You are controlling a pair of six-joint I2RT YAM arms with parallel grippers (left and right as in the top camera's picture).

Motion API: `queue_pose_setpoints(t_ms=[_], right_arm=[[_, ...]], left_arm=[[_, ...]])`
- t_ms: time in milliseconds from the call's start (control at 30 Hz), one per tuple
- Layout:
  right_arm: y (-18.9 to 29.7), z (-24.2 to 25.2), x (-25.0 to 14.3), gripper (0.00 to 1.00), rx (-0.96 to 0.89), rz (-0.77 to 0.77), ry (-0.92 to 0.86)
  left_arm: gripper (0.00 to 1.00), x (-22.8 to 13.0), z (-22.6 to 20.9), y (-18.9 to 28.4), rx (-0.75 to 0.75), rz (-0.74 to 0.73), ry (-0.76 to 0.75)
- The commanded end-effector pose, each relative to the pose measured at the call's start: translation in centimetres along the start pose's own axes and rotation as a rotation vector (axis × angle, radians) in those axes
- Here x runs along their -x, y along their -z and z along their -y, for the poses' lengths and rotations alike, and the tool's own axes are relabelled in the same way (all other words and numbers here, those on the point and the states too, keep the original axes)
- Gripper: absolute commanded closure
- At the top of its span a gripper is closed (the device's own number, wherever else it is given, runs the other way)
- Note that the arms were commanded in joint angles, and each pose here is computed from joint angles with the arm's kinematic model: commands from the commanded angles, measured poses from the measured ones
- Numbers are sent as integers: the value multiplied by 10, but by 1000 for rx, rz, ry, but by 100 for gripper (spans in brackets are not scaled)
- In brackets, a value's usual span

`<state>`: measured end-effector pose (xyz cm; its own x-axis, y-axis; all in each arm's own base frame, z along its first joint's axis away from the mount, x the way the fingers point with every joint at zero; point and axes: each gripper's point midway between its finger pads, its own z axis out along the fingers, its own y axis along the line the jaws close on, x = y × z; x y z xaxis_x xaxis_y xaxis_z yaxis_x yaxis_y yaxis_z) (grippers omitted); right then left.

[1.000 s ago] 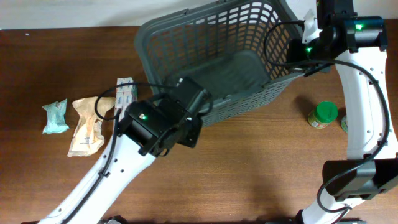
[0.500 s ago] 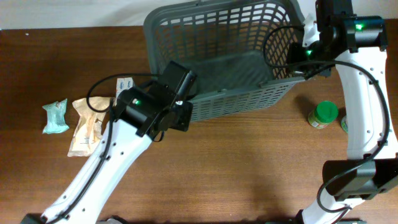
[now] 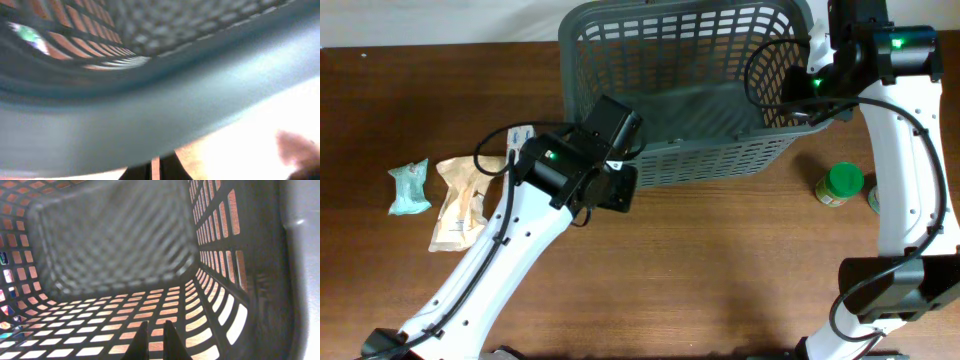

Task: Pack container

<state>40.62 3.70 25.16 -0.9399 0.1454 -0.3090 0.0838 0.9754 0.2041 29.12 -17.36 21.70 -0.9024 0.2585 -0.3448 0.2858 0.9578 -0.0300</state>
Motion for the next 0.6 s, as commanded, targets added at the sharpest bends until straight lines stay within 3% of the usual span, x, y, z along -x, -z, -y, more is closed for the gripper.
queue_pose_setpoints(t_ms=[0, 567], right_arm=[[2, -3, 2, 96, -4, 10, 24], [4, -7, -10, 96, 20, -38, 40]], left_arm=[[98, -3, 12, 8, -67, 5, -21], [98, 38, -16, 17, -3, 180, -1]])
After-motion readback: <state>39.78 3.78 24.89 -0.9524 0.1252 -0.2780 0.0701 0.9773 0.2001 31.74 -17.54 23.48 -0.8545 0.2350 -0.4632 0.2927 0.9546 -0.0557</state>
